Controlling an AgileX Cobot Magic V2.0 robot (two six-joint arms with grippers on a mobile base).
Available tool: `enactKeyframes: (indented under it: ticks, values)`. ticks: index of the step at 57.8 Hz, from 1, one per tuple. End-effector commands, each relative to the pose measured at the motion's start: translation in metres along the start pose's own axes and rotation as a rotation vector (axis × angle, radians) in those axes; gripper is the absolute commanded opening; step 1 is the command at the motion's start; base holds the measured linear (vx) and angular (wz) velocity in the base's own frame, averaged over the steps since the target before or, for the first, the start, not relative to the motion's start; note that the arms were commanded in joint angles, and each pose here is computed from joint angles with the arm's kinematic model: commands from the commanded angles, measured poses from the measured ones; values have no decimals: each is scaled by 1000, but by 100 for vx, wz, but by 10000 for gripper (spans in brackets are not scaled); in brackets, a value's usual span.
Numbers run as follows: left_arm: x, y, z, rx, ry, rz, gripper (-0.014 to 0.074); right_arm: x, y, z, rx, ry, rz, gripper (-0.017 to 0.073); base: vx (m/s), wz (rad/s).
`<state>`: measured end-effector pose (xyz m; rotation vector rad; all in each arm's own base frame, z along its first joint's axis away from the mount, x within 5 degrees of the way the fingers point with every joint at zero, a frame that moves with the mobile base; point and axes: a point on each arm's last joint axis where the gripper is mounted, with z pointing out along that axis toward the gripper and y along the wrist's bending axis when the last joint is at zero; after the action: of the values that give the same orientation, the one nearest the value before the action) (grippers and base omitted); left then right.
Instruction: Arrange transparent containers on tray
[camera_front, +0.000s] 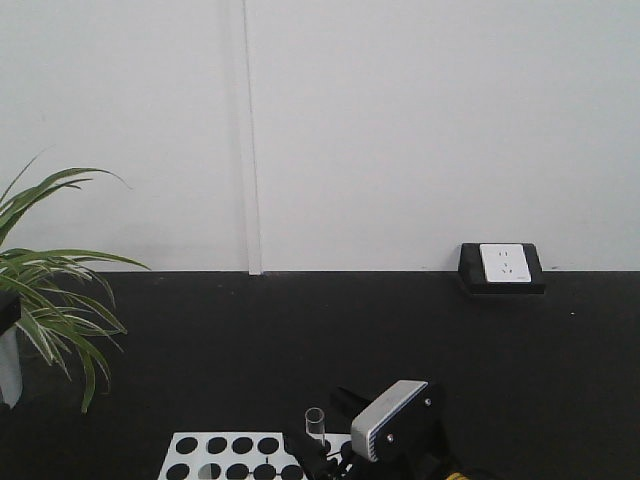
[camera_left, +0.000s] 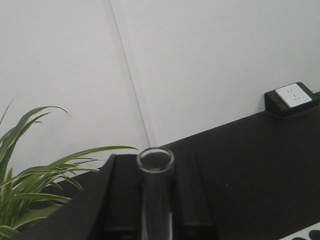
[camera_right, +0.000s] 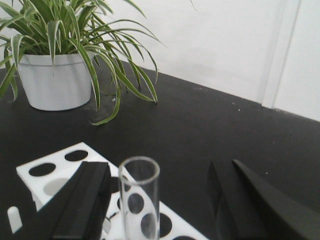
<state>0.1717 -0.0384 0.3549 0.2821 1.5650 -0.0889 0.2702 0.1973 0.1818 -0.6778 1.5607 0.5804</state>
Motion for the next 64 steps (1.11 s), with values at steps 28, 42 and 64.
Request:
enactKeyframes:
  ticks: [28,42,64]
  values:
    - [-17,0,-3,14,-83,-26,-3,-20,-1,4,-11,-179,-13,84,0,0]
    - [-14,1,-3,3,-54,-27,-3,-26,-1,2,-5,-175,-17,-13,0,0]
    - [-4,4,-3,-38,55,-69,-3,-144,-4,-47,101,-174,-64,-13,0,0]
